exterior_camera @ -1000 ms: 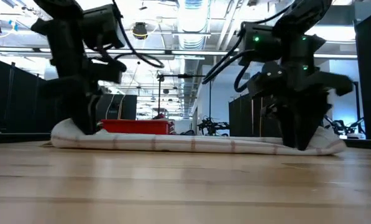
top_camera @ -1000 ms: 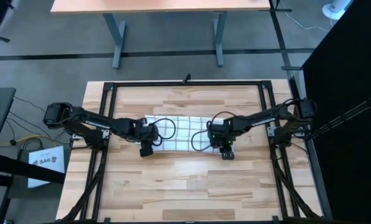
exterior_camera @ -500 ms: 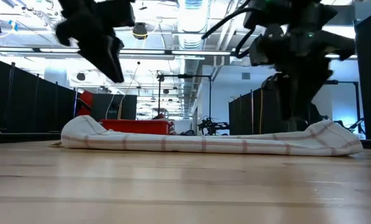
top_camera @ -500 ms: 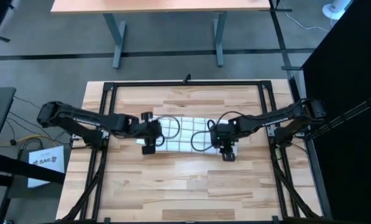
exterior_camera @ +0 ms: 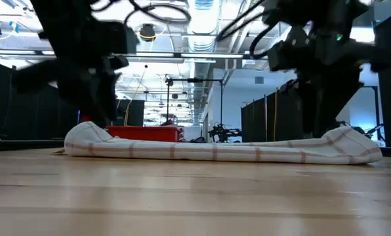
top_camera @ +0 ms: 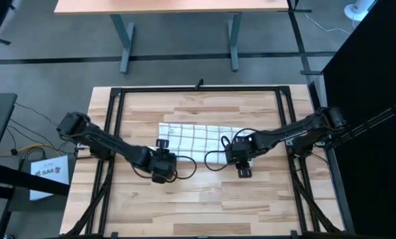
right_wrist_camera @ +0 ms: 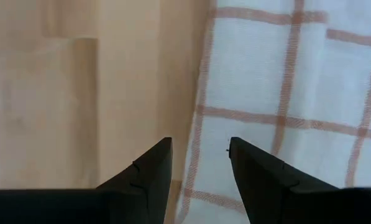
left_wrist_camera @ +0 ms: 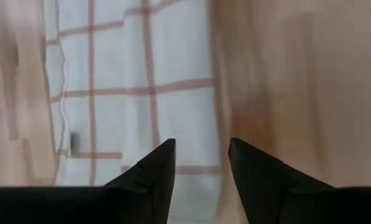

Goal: Roll towel
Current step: Roll the white squared towel

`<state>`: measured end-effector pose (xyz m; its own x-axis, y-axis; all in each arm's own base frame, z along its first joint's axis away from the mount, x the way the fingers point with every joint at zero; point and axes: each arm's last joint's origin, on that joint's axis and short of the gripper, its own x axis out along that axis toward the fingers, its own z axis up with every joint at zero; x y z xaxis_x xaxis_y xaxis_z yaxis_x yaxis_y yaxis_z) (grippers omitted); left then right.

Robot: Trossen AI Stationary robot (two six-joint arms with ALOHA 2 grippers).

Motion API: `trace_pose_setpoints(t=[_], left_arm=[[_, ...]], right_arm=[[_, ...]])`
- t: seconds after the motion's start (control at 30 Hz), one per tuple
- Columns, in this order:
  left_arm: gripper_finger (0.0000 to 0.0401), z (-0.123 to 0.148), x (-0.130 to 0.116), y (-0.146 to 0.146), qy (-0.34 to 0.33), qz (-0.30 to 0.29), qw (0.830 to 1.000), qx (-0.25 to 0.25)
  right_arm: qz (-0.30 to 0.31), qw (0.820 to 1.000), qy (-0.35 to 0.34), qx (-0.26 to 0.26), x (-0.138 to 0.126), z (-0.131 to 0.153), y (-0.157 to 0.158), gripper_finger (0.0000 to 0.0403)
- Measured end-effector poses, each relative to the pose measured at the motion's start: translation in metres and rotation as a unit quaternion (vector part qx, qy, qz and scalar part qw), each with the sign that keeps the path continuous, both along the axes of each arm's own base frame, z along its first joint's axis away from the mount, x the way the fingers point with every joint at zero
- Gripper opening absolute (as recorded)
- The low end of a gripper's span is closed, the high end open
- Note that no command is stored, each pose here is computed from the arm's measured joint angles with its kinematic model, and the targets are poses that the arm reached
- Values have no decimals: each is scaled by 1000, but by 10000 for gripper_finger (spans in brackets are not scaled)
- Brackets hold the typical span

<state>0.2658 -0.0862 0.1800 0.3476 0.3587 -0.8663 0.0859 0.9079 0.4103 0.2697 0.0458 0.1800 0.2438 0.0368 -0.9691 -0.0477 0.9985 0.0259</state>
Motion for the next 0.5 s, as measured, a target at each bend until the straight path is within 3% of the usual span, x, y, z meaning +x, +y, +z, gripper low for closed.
trace_pose_setpoints(t=[0.17, 0.5], left_arm=[[137, -21, 6, -1, 32, 2, 999, 15], [137, -24, 15, 0, 1, 22, 1000, -10]], right_arm=[[-6, 999, 33, -7, 5, -17, -2, 150], [-27, 997, 71, -11, 11, -40, -3, 150]])
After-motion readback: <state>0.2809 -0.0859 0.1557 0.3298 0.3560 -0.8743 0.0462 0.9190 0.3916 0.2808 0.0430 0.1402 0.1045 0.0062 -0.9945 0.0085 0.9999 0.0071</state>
